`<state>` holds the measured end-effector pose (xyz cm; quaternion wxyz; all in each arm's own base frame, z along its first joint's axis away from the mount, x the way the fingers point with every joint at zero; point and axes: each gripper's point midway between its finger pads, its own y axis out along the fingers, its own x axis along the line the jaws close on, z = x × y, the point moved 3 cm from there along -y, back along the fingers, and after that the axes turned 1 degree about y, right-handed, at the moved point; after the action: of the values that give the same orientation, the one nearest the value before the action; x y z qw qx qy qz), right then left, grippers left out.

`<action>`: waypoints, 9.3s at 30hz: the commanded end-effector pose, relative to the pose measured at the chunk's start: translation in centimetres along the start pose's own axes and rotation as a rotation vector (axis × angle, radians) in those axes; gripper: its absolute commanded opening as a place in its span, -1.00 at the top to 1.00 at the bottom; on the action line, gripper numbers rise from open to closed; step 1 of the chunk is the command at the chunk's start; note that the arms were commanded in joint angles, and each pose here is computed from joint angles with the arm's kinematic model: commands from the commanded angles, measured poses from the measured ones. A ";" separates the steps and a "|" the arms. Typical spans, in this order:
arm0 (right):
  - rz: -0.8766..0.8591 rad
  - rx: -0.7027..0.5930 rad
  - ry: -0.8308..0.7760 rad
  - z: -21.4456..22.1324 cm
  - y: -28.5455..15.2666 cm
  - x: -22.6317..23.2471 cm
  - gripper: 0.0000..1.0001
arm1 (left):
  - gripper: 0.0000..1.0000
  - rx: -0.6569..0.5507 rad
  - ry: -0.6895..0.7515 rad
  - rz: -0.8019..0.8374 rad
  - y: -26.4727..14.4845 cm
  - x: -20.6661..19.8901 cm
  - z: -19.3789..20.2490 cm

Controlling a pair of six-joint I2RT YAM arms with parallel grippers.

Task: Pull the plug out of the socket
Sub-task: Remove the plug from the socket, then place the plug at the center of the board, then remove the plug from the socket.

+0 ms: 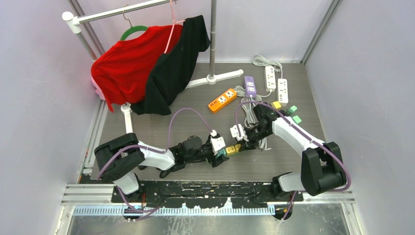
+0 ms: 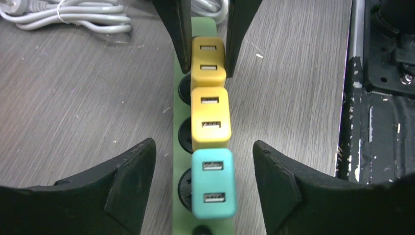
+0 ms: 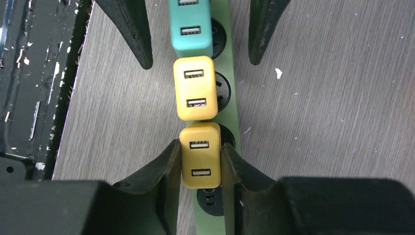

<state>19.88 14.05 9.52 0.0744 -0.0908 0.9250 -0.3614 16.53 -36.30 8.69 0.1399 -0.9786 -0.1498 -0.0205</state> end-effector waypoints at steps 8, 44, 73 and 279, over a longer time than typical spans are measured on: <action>-0.048 -0.111 -0.010 -2.9 0.1 1.7 0.75 | -0.30 -0.076 0.022 0.014 0.7 0.1 -3.0; 0.030 -0.090 0.099 -2.6 -0.2 0.2 0.98 | 1.00 0.059 -0.026 0.058 -0.8 -1.4 3.0; -0.118 -0.219 -0.028 -3.4 -0.3 3.8 0.98 | 1.00 0.104 -0.106 0.051 -1.0 -1.3 4.5; -0.046 -0.041 -0.002 -4.2 4.5 1.7 0.36 | 0.51 -0.101 -0.108 0.087 -1.6 -1.7 -0.9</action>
<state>16.10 19.50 8.70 0.0449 -0.1350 0.9289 -0.3419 14.00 -33.72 7.22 0.1402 -0.9817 -0.1209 0.0456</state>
